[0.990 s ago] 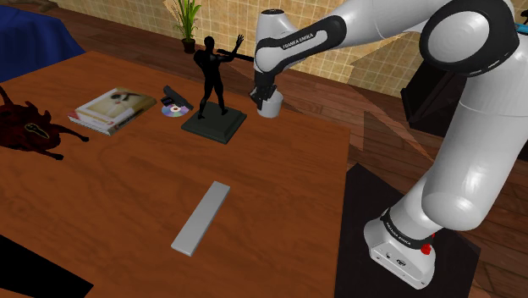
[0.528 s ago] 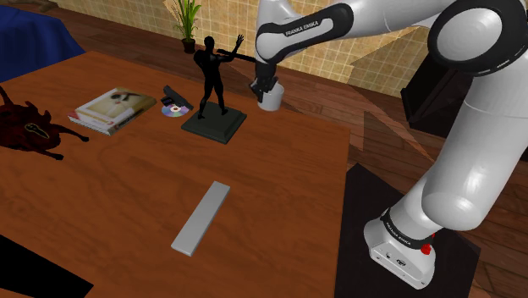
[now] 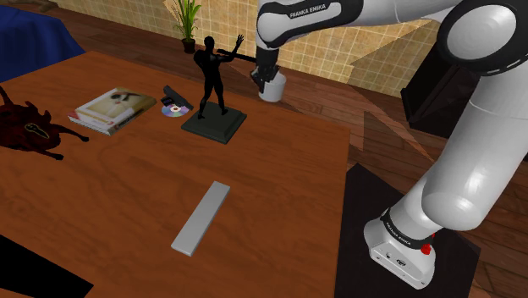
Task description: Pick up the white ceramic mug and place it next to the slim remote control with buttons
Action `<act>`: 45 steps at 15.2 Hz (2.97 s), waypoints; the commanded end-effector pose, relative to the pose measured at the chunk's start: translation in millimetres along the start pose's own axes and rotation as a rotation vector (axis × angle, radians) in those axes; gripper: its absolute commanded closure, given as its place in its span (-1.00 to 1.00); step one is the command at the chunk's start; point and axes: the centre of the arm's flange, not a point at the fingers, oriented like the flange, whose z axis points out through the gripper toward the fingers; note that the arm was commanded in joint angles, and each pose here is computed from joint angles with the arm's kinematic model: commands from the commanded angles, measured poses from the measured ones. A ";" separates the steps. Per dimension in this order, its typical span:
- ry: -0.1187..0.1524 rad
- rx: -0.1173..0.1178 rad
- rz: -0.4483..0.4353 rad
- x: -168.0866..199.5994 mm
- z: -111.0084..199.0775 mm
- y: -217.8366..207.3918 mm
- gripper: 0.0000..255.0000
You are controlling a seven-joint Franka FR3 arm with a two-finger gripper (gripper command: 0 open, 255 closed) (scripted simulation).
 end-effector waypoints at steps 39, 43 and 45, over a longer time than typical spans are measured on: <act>0.000 0.000 0.000 -200.5 -80.2 -321.3 1.00; 0.000 0.000 0.000 -228.4 -83.7 -366.0 1.00; 0.000 0.000 0.000 -242.4 -85.4 -388.3 1.00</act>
